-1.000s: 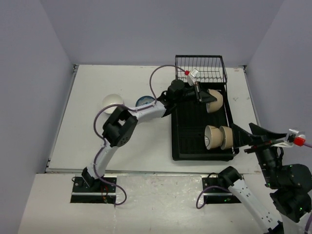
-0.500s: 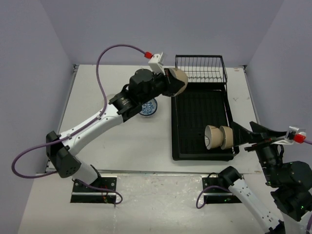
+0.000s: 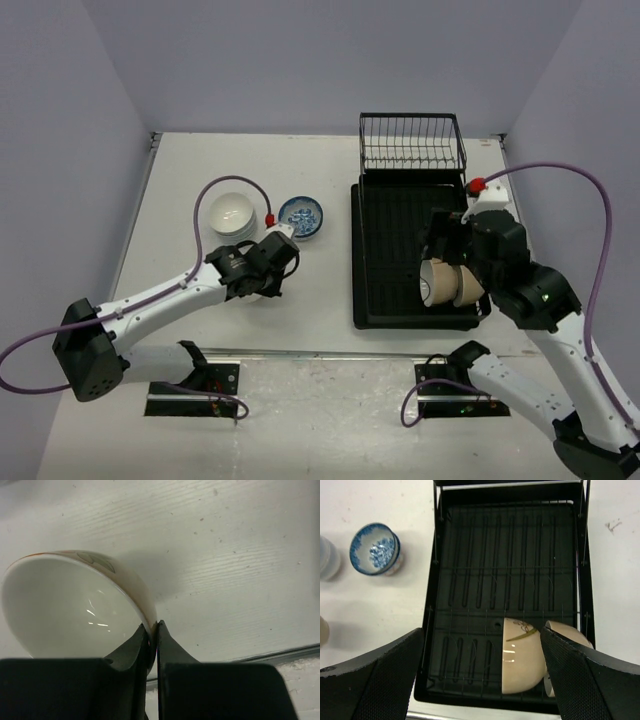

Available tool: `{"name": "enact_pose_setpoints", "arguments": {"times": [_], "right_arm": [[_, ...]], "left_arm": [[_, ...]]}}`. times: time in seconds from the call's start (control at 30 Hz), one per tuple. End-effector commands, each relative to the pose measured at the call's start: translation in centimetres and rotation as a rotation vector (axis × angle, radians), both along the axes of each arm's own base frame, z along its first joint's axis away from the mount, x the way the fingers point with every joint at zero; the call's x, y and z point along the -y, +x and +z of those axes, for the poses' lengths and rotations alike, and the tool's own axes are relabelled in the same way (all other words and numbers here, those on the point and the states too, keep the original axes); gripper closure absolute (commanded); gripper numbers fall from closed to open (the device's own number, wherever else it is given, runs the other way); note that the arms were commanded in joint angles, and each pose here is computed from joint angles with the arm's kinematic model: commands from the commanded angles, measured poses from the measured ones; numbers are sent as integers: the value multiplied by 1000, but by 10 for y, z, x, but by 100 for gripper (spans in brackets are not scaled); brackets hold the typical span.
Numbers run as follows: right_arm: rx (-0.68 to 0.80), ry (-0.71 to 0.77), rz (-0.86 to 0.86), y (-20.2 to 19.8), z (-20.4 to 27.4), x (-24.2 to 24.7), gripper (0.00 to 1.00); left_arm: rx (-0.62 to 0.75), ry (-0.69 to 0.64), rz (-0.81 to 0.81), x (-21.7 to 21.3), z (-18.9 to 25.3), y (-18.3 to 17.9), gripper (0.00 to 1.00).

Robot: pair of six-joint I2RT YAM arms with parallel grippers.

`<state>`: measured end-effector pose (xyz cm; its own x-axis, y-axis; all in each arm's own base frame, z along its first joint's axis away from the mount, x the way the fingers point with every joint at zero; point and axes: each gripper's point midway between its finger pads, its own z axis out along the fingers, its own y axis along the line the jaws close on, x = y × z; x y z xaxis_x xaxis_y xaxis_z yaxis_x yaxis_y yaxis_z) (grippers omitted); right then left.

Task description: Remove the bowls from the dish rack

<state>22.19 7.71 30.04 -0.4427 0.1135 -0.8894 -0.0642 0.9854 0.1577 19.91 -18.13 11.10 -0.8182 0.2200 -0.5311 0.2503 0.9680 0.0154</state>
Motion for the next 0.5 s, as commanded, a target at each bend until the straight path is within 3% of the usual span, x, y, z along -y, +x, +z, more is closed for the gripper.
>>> {"name": "enact_pose_setpoints", "arguments": {"times": [0.0,0.23,0.43,0.47], "right_arm": [[19,-6,14,-12,15,7,1],[35,8,29,-19,16,8,1],[100,31,5,-26,22,17,1],[110,38,8,-26,24,17,1]], "left_arm": [[57,17,25,-11,2,3,100],[22,-26,-18,11,-16,7,100],[-28,38,-24,17,-45,9,99],[-21,38,-21,17,-45,11,92]]}}
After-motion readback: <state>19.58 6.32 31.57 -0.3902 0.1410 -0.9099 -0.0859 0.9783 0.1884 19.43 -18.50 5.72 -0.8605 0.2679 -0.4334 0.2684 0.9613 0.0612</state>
